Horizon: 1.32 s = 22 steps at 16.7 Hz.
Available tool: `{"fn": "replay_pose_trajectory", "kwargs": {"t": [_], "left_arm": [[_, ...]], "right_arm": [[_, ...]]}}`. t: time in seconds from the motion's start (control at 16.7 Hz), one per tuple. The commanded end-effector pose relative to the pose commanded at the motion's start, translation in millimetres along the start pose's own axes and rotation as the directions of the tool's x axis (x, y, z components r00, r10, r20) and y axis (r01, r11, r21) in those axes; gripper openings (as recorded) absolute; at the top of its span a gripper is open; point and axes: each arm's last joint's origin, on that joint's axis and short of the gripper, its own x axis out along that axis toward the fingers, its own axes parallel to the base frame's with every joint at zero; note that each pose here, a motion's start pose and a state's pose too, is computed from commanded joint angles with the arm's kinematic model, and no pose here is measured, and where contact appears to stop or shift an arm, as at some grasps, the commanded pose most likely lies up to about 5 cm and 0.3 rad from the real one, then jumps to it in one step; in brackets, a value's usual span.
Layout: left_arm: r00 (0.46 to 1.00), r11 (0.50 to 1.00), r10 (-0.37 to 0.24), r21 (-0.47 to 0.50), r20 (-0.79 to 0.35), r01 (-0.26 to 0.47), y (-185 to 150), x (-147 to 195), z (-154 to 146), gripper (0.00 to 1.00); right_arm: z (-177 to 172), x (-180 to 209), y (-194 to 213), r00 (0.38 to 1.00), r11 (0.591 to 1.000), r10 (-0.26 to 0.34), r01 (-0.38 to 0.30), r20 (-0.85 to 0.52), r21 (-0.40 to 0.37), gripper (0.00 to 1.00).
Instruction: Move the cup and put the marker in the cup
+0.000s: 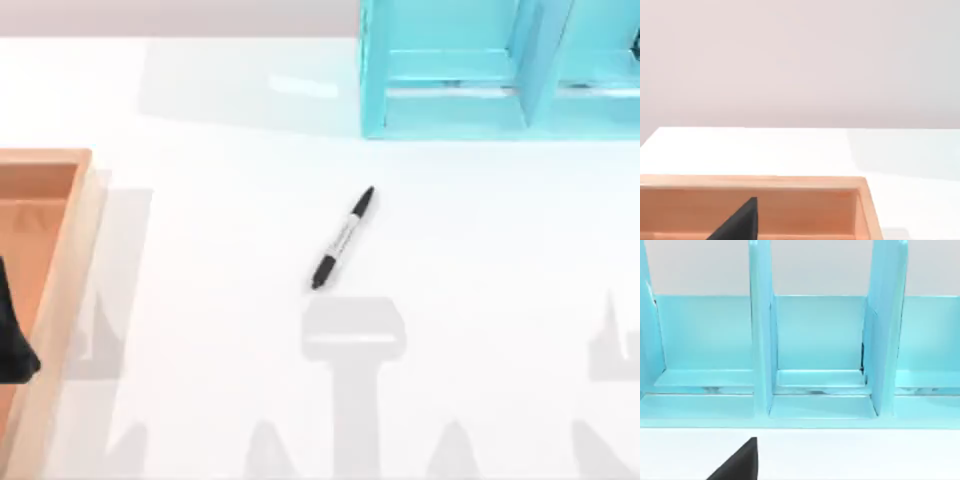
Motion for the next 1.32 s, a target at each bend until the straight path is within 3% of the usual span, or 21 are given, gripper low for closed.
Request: {"fn": "replay_pose_trajectory", "kwargs": {"t": [0.3, 0.48, 0.66, 0.78, 0.96, 1.32], "left_arm": [[0.998, 1.0, 0.002, 0.011, -0.062, -0.001, 0.4, 1.0, 7.5, 1.0], [0.98, 0.999, 0.019, 0.032, -0.196, -0.012, 2.6, 6.0, 29.2, 1.0], [0.922, 0.998, 0.041, 0.058, -0.385, -0.021, 6.5, 21.7, 58.1, 1.0], [0.856, 0.997, 0.055, 0.073, -0.515, -0.021, 10.3, 38.1, 77.0, 1.0], [0.713, 0.996, 0.069, 0.086, -0.698, -0.013, 18.5, 71.4, 99.3, 1.0], [0.34, 0.998, 0.057, 0.065, -0.939, 0.012, 42.8, 149.6, 110.0, 1.0]], "right_arm": [[0.0, 0.0, 0.0, 1.0, 1.0, 0.0, 0.0, 0.0, 0.0, 1.0], [0.0, 0.0, 0.0, 1.0, 1.0, 0.0, 0.0, 0.0, 0.0, 1.0], [0.0, 0.0, 0.0, 1.0, 1.0, 0.0, 0.0, 0.0, 0.0, 1.0], [0.0, 0.0, 0.0, 1.0, 1.0, 0.0, 0.0, 0.0, 0.0, 1.0], [0.0, 0.0, 0.0, 1.0, 1.0, 0.0, 0.0, 0.0, 0.0, 1.0], [0.0, 0.0, 0.0, 1.0, 1.0, 0.0, 0.0, 0.0, 0.0, 1.0]]}}
